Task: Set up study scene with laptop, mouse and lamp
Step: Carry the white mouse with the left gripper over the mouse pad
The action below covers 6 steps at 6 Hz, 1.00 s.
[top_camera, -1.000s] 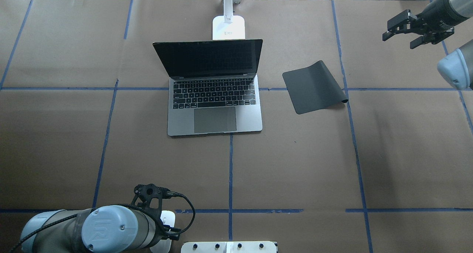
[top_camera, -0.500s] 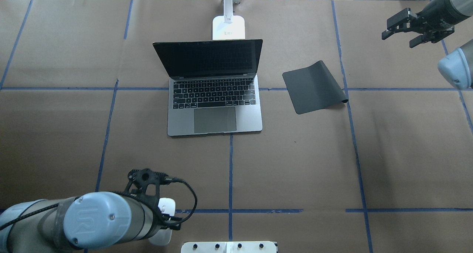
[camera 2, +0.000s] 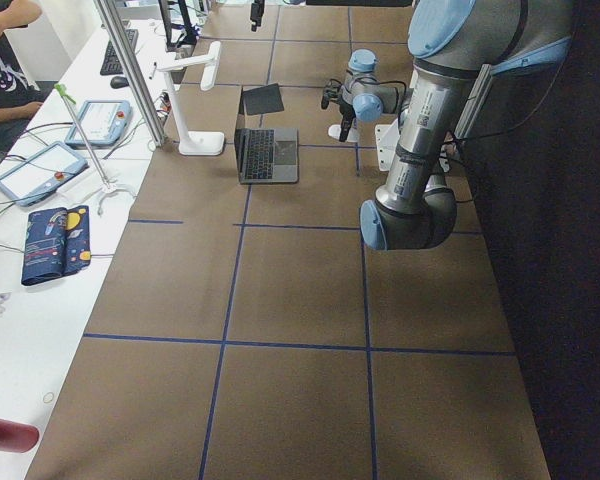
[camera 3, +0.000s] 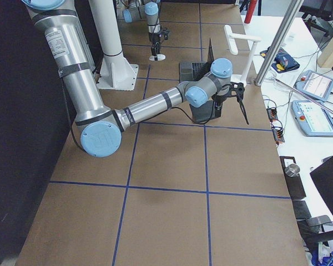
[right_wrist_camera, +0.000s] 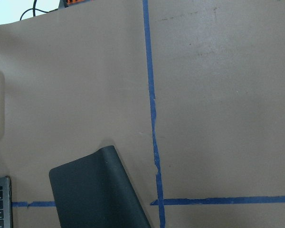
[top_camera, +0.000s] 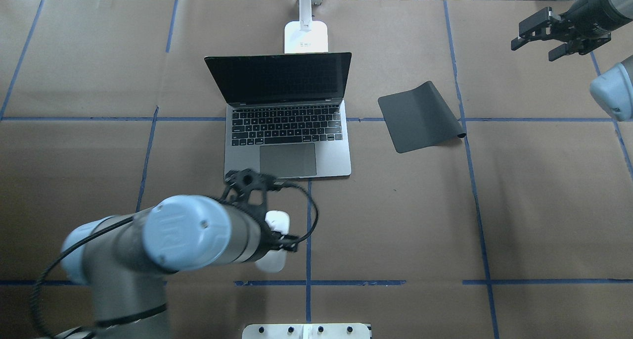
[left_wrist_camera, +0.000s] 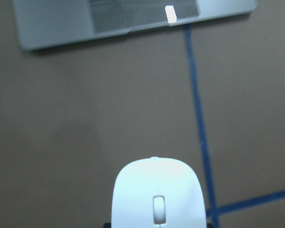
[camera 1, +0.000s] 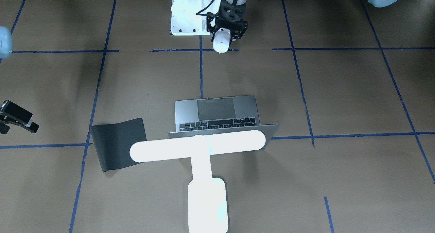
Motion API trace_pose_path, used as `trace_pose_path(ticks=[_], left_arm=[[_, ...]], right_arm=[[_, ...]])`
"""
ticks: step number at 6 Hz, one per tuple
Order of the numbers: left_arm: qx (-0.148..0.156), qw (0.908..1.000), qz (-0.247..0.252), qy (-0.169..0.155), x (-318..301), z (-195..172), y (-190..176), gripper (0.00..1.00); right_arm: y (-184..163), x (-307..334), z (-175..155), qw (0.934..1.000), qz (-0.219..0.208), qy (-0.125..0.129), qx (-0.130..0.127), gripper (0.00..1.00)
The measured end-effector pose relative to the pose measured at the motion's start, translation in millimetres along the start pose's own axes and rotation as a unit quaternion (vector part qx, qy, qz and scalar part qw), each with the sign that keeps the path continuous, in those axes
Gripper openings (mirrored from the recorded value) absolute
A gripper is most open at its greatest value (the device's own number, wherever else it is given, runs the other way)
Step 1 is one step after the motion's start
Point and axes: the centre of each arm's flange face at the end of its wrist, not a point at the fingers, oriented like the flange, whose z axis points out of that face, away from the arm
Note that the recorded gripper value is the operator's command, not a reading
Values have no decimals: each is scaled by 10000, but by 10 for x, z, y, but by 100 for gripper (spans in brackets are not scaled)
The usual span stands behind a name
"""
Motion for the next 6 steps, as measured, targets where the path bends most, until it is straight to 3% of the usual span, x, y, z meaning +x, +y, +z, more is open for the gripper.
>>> trace_pose_path(ticks=[3, 6], left_arm=[[481, 9984, -225, 214, 1325, 763, -1262, 8], [990, 9935, -531, 173, 2154, 1190, -2303, 15]], right_arm=[[1, -12, -15, 10000, -10, -7, 13, 100], [21, -1, -33, 10000, -11, -20, 12, 100]])
